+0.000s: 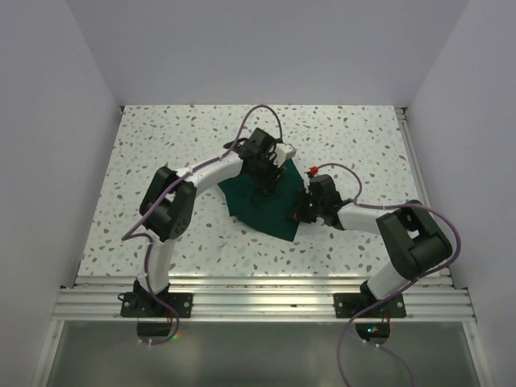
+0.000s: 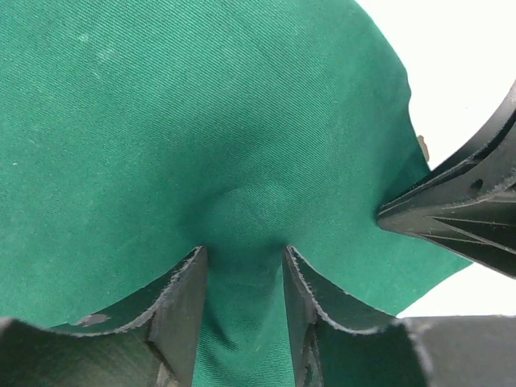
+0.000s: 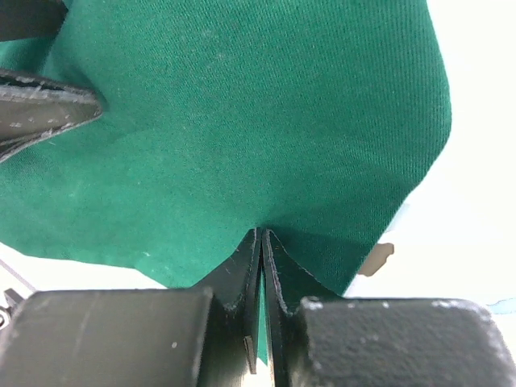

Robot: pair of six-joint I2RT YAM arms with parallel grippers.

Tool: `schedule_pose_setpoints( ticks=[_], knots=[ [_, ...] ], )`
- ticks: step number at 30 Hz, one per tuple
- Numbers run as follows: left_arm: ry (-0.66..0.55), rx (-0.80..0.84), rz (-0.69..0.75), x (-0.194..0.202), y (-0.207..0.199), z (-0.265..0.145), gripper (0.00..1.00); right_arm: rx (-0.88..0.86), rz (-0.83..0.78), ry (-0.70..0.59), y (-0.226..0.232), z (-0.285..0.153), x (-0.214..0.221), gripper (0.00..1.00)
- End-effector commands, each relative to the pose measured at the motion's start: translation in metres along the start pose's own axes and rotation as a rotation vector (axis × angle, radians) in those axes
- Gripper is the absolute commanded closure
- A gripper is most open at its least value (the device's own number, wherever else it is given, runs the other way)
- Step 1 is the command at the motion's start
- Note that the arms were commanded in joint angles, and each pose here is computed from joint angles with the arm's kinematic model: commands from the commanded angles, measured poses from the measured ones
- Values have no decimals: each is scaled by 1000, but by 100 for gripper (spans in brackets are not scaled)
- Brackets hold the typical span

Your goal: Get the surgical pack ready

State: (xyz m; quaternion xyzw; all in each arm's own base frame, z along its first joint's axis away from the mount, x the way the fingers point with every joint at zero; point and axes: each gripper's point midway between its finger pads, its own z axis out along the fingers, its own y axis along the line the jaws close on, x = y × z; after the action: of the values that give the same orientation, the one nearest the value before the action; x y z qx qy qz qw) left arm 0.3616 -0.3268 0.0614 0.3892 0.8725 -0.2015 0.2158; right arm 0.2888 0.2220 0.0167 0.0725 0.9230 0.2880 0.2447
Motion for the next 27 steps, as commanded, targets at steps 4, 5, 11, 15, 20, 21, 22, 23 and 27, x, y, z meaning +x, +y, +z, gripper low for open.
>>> schedule_pose_setpoints(
  ticks=[4,5,11,15,20,21,22,23,27],
  knots=[
    [129,94,-34,32,-13,17,59,111,-6,29,-26,-6,15,94],
    [138,96,-38,34,-14,19,60,111,-8,25,-25,-8,14,94],
    [170,171,-81,45,-21,27,62,117,-24,11,-24,-14,10,94],
    [188,223,-118,52,-26,29,67,121,-31,2,-22,-17,6,93],
    [219,265,-144,60,-31,35,89,121,-30,-3,-22,-17,5,92],
    [225,281,-146,62,-32,38,93,121,-29,-5,-22,-17,4,91],
    [226,295,-148,63,-34,39,99,121,-31,-7,-22,-17,4,91],
    [228,303,-151,63,-35,40,100,120,-30,-9,-22,-17,4,91],
    [211,321,-150,57,-39,37,100,85,-40,-36,-14,-20,-2,90]
  ],
)
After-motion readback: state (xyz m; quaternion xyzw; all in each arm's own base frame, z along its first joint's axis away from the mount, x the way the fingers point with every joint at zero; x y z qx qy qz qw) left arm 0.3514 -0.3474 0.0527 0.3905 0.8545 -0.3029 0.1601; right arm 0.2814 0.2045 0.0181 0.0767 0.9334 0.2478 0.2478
